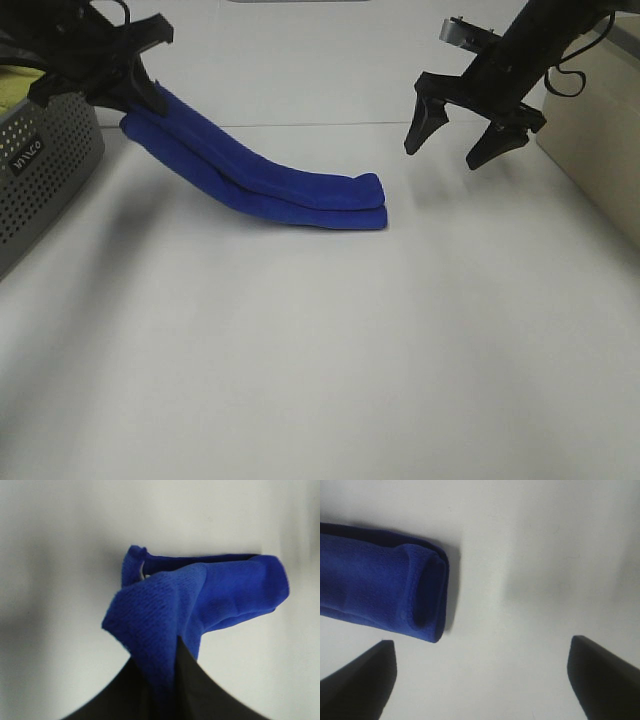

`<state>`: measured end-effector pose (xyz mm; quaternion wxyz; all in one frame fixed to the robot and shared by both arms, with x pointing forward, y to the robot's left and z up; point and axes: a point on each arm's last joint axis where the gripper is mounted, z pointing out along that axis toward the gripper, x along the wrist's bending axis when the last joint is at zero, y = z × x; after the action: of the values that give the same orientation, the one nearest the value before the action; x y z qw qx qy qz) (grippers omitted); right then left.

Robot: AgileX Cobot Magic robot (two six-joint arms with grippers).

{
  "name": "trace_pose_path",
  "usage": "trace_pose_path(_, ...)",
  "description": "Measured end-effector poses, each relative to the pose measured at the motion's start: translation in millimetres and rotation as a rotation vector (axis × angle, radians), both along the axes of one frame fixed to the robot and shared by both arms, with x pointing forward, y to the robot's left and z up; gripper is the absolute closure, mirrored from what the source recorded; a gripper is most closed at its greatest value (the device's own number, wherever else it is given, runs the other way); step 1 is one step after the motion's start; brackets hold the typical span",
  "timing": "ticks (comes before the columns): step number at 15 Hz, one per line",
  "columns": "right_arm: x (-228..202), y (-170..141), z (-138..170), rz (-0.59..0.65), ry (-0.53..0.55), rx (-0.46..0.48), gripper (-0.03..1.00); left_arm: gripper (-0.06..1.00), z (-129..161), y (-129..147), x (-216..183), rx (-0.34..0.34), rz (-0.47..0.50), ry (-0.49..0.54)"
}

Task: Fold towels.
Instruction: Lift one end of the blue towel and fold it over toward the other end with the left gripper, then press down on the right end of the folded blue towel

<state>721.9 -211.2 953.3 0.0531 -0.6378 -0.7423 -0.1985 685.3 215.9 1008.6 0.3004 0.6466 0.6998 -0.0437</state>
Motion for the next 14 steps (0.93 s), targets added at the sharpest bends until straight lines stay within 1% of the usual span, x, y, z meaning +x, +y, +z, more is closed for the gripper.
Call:
trace_pose_path(1, -0.1, 0.0, 0.0, 0.0, 0.001, 0.0, 0.1, 0.88, 14.0, -12.9, 2.0, -0.016, -0.012, -0.032)
trace_pose_path(2, -0.1, -0.1, 0.0, 0.001, 0.001, -0.001, 0.1, 0.88, 20.7, -26.9, 0.8, -0.04, -0.029, -0.045)
trace_pose_path(3, -0.4, -0.1, -0.1, 0.002, 0.005, -0.001, 0.1, 0.88, 20.8, -43.6, -0.6, -0.074, -0.048, -0.039)
trace_pose_path(4, -1.2, -0.1, -0.3, 0.005, 0.012, -0.002, 0.1, 0.88, 18.6, -53.3, -0.9, -0.096, -0.059, -0.031)
trace_pose_path(5, -3.6, 0.0, -0.6, 0.015, 0.037, -0.003, 0.1, 0.88, 5.0, -81.1, 0.2, -0.147, -0.082, -0.002)
trace_pose_path(6, -4.9, 0.0, -0.8, 0.021, 0.051, -0.004, 0.1, 0.88, -9.7, -96.5, 3.5, -0.17, -0.086, 0.024)
trace_pose_path(8, -5.6, 0.0, -0.9, 0.023, 0.057, -0.004, 0.1, 0.88, -30.4, -123.9, 10.9, -0.212, -0.083, 0.032)
trace_pose_path(10, -6.4, 0.0, -1.0, 0.027, 0.066, -0.004, 0.1, 0.88, -47.7, -143.2, 18.7, -0.238, -0.05, 0.05)
trace_pose_path(11, -6.5, 0.0, -1.0, 0.027, 0.067, -0.004, 0.1, 0.85, -53.1, -148.6, 22.3, -0.247, -0.034, 0.058)
trace_pose_path(12, -6.5, 0.0, -1.0, 0.027, 0.067, -0.004, 0.1, 0.78, -59.3, -152.0, 25.3, -0.255, -0.017, 0.071)
trace_pose_path(13, -6.5, 0.0, -1.0, 0.027, 0.067, -0.004, 0.1, 0.67, -65.0, -155.4, 26.4, -0.26, -0.002, 0.085)
trace_pose_path(14, -6.5, 0.1, -0.9, 0.027, 0.067, -0.003, 0.1, 0.52, -68.4, -156.7, 27.5, -0.267, 0.017, 0.092)
